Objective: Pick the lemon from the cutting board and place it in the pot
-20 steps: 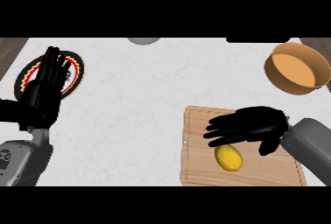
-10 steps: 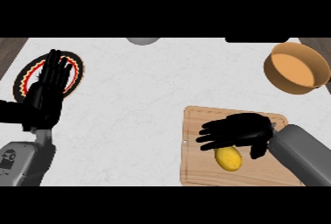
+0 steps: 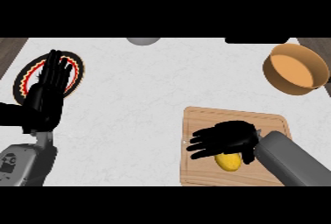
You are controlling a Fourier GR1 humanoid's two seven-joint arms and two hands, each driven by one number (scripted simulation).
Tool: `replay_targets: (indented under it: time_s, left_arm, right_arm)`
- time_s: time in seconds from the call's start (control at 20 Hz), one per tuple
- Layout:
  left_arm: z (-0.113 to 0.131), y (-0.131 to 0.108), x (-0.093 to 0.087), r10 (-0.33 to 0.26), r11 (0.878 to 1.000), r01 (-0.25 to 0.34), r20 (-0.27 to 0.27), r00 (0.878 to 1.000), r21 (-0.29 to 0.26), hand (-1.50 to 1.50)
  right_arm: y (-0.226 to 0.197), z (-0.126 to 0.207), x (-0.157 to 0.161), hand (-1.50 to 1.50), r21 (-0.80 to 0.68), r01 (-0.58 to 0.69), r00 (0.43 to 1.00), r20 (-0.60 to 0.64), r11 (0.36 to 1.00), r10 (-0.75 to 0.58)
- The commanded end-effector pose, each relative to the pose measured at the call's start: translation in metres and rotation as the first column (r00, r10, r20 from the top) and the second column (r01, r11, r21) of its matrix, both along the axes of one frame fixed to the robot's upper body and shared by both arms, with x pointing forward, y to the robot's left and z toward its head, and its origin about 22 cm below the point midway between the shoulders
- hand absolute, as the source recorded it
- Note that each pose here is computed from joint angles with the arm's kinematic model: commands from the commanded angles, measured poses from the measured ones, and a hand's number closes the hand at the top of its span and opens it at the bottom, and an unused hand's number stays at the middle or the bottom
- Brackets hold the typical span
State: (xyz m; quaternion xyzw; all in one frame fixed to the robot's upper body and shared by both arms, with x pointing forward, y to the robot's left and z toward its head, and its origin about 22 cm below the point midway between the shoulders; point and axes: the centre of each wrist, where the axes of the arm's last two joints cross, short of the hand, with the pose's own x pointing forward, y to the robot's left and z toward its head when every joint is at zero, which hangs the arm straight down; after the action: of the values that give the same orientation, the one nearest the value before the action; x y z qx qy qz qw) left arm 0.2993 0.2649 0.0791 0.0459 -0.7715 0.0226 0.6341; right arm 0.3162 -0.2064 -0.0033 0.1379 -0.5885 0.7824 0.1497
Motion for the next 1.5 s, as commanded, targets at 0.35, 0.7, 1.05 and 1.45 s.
replay_targets:
  time_s: [0.35, 0.7, 1.05, 1.45]
  left_arm:
    - [-0.002, 0.004, 0.005, 0.0, 1.0, 0.0, -0.001, 1.0, 0.009, 0.0]
    - [-0.01, -0.003, 0.013, 0.017, 1.0, -0.017, -0.017, 1.0, -0.002, 0.0]
    - [-0.005, 0.003, -0.001, 0.007, 1.0, -0.007, -0.003, 1.0, 0.012, 0.0]
    - [-0.006, 0.0, 0.002, -0.006, 1.0, 0.006, -0.007, 1.0, 0.01, 0.0]
  right_arm:
    - [0.008, -0.032, -0.027, 1.5, 0.102, -0.219, 0.976, 0.001, 0.97, 0.22]
    - [0.009, -0.015, -0.034, 1.5, 0.139, -0.194, 0.981, 0.037, 0.971, 0.191]
    - [0.025, 0.01, 0.015, 1.5, 0.172, 0.594, 0.785, 0.091, 0.786, -0.613]
    - [0.087, 0.078, 0.059, 1.5, 0.359, 0.911, 0.214, 0.017, 0.206, -0.977]
